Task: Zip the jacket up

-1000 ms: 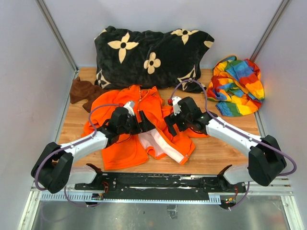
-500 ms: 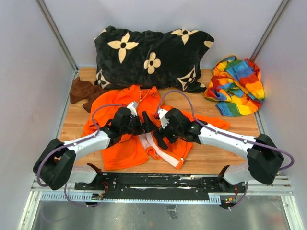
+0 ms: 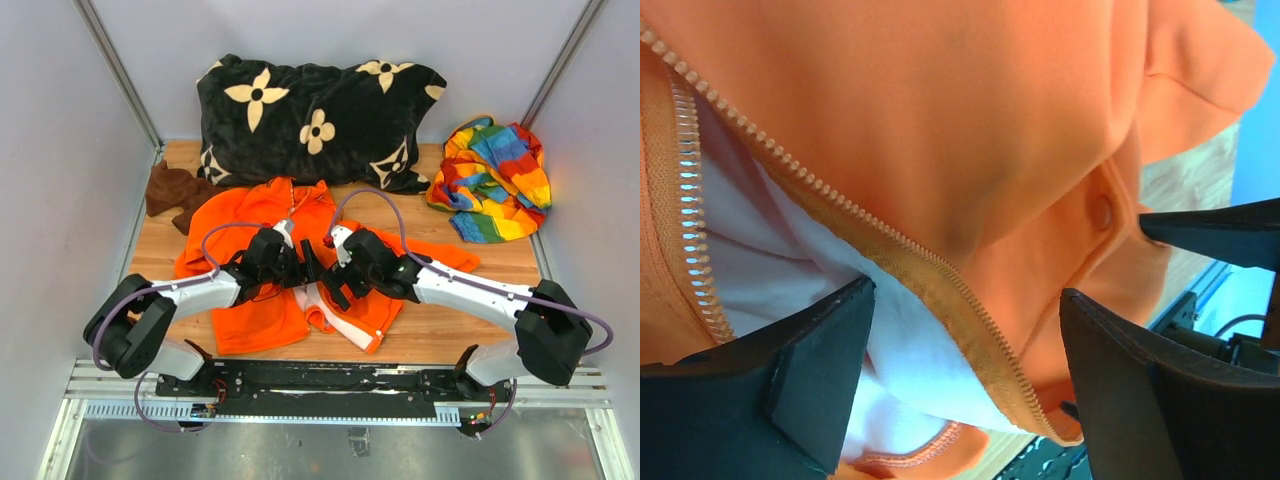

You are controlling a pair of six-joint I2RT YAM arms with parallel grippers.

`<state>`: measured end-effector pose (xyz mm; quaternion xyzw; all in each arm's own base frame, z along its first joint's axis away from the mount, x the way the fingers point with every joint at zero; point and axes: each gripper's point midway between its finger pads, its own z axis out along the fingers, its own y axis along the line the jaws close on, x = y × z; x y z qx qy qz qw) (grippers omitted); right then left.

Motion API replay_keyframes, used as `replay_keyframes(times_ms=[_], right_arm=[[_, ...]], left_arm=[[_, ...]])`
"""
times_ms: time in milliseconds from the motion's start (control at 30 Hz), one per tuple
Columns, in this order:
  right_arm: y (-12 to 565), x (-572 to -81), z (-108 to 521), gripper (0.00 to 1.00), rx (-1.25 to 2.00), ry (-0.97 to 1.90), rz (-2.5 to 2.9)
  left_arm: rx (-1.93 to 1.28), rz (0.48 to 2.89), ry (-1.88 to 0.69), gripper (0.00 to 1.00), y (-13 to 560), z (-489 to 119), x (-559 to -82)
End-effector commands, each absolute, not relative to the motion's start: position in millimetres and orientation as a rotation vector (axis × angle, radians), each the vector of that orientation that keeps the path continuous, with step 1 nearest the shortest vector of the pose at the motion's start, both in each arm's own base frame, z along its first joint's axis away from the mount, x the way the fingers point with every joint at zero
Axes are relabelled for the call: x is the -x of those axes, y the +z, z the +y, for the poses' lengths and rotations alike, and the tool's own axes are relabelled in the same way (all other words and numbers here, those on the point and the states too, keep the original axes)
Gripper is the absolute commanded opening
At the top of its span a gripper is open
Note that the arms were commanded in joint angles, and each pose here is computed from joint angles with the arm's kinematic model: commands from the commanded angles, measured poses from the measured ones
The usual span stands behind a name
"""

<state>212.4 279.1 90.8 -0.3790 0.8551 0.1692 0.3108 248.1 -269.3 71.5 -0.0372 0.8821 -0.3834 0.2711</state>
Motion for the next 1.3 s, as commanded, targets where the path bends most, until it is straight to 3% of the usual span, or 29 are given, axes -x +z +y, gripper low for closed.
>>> replay_keyframes(times_ms=[0,200,567,733,1000,1200,1267], right_arm=[[80.2,-211.7,260.6,0.98,0.963,0.342,2.281],[62.1,-218.9,235.3,0.98,0.873,0.258,2.348],[59.8,-227.1,205.8,0.98,0.755,0.216,2.376],[61.9,-224.3,214.4,0.98,0.771,0.274,2.374],[57.7,-226.1,226.5,0.98,0.768,0.33,2.372],[55.1,-228.3,222.4,0.98,0.756,0.304,2.367],[54.3,-229.1,220.0,0.98,0.749,0.292,2.366]], left_arm=[[0.096,2.375,-0.981,0.77,62.7,-268.3,-252.4],[0.127,2.399,-0.871,0.67,50.9,-248.0,-247.0],[0.175,2.436,-0.713,0.61,37.1,-210.8,-229.8],[0.191,2.378,-0.76,0.61,60.7,-213.1,-232.3],[0.152,2.286,-0.899,0.76,100.8,-246.5,-246.6],[0.156,2.348,-0.829,0.75,70.4,-253.9,-261.7],[0.151,2.363,-0.814,0.69,60.1,-256.3,-265.3]])
